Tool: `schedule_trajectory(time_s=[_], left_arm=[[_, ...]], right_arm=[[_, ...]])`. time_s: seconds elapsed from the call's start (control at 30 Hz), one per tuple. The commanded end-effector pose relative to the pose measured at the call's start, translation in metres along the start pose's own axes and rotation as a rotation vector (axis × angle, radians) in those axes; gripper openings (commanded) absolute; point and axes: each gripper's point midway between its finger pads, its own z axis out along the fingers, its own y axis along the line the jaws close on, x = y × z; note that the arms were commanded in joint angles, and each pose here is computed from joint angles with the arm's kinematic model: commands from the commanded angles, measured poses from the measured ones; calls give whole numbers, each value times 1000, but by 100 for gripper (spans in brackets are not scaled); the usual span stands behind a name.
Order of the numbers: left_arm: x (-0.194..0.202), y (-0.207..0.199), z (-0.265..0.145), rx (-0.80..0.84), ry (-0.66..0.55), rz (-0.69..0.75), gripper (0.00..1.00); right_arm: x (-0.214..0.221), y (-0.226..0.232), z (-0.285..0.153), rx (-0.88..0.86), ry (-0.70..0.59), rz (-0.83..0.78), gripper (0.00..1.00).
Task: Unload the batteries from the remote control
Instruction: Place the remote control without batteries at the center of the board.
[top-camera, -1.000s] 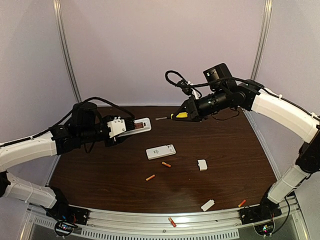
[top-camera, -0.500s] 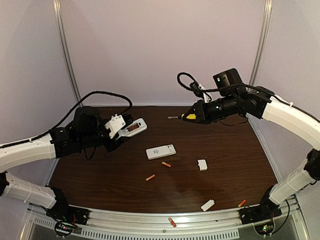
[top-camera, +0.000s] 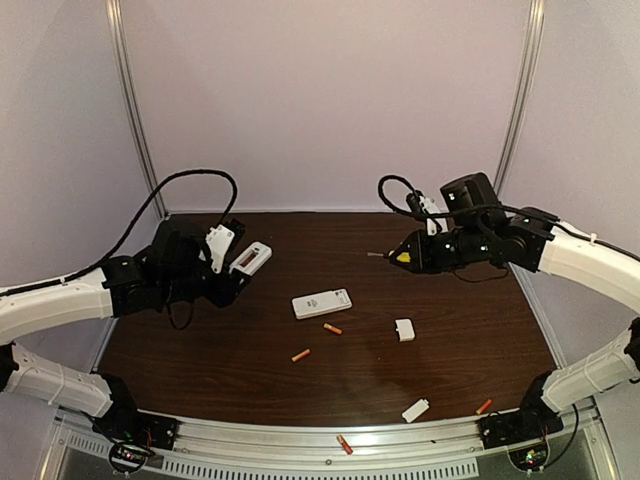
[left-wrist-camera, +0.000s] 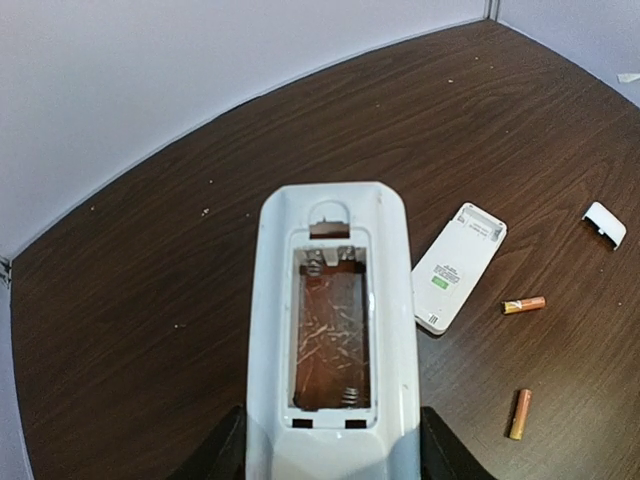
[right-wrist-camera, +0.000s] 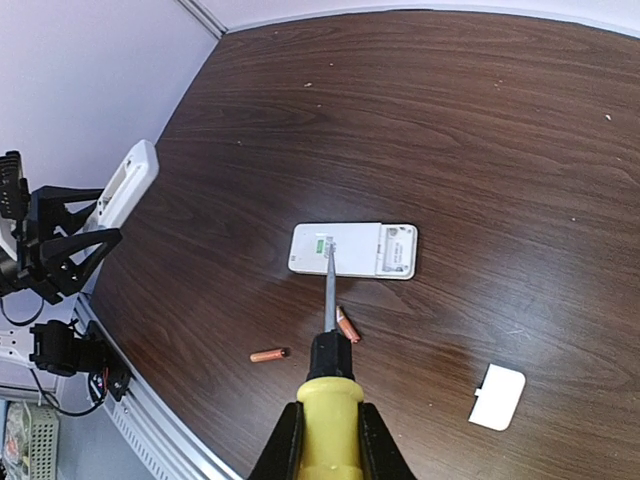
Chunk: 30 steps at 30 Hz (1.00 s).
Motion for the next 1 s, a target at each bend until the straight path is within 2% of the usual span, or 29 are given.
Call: schedule_trajectory(time_s=[0.0,0.37,0.7,0.97], left_arm=[[26,7,4,-54,52,-181,0],[96,4,17,-89,179,-406,0],[140,10,25,-163,268,-438,0],[171,2,32,-159,341,-501,0]], right_arm=[[1,-23,-4,95,-80,43,0],[46,-69,2,230,-102,144,0],[70,-88,22,289,-128,218,0],[81,-88,50,290,-110,200,0]])
